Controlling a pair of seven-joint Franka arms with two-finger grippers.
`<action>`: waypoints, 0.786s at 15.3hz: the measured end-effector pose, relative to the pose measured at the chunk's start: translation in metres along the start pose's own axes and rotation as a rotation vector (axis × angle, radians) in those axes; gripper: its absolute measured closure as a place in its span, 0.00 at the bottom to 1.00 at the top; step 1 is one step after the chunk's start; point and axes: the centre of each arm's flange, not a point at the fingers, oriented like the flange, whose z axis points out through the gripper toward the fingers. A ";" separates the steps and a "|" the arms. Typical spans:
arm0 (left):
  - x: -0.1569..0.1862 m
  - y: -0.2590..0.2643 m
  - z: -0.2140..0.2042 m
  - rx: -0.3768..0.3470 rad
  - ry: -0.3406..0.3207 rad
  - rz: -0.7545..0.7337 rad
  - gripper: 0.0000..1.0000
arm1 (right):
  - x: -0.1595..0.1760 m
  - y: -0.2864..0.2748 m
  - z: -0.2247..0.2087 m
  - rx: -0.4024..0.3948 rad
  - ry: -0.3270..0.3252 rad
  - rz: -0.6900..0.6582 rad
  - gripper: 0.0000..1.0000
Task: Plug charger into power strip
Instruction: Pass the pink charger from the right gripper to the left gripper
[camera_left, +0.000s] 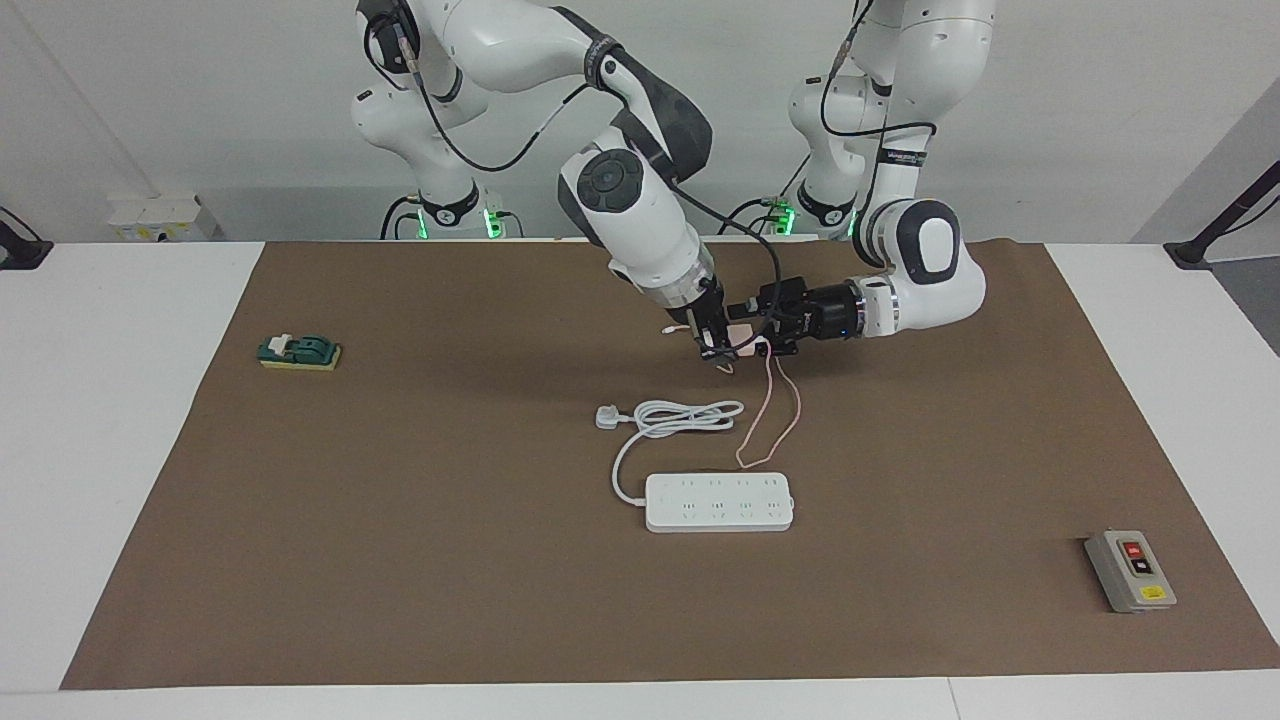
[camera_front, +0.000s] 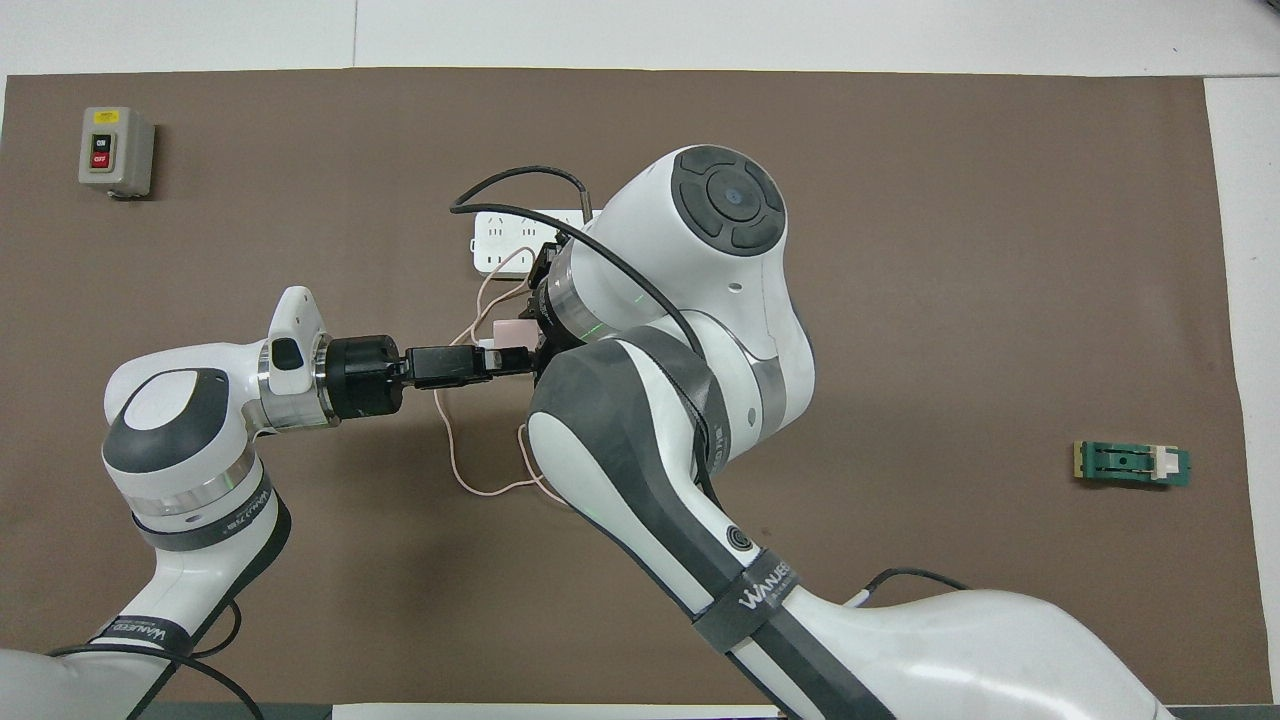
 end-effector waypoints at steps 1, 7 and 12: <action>0.000 0.000 0.000 0.001 0.002 -0.001 0.59 | 0.000 0.000 0.000 0.000 0.000 0.000 0.52; 0.001 -0.001 -0.002 0.003 0.006 -0.003 0.69 | 0.001 -0.001 -0.001 0.003 0.001 0.000 0.52; 0.002 0.000 -0.002 0.003 0.008 0.000 0.69 | 0.000 -0.001 -0.001 0.008 -0.001 0.000 0.52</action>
